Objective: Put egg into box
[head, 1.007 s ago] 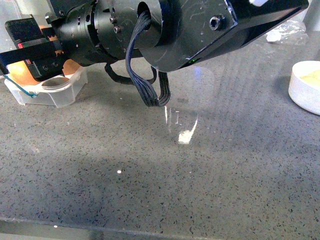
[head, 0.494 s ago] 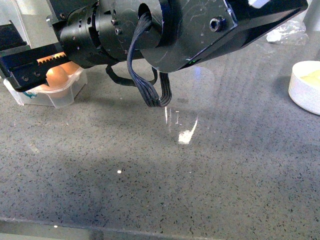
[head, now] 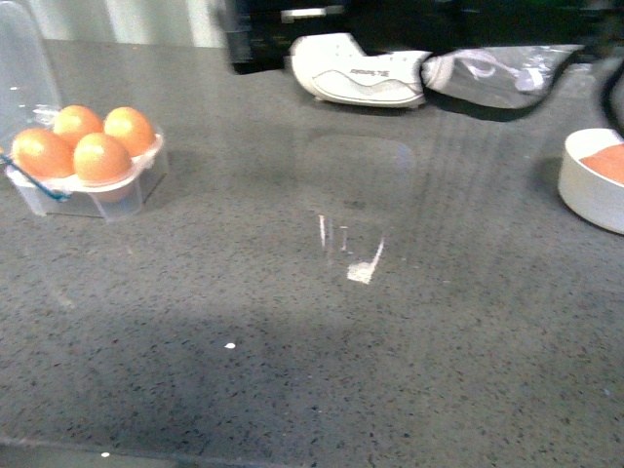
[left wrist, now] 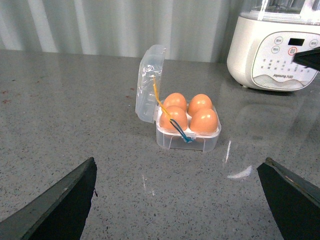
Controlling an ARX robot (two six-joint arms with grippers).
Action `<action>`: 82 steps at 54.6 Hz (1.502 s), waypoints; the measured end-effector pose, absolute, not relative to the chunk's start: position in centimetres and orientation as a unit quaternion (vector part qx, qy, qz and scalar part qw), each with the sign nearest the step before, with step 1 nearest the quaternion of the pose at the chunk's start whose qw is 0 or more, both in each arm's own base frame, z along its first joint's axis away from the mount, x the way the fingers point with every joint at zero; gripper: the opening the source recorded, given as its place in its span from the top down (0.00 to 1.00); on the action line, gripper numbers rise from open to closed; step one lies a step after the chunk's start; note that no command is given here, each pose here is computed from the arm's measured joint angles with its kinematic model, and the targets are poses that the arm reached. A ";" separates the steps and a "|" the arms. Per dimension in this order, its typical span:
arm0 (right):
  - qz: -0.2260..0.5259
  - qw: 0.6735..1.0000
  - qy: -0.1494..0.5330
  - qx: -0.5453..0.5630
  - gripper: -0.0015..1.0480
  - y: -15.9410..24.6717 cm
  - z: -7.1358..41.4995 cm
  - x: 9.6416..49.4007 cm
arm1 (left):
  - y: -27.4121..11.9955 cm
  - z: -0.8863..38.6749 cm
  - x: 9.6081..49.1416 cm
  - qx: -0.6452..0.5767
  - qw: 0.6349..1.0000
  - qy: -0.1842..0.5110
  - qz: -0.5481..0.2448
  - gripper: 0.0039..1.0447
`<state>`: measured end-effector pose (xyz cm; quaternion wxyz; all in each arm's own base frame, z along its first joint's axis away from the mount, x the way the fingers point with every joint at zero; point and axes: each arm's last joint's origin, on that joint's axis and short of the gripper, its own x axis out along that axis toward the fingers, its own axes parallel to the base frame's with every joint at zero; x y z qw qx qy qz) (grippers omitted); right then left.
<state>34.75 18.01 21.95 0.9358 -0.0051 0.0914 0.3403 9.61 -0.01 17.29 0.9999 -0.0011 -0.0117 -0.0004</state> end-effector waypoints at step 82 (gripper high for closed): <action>-0.016 1.000 0.005 0.002 0.88 -0.6 18.3 14.3 | 0.0 17.3 9.6 -0.001 1.000 -0.012 0.000 0.06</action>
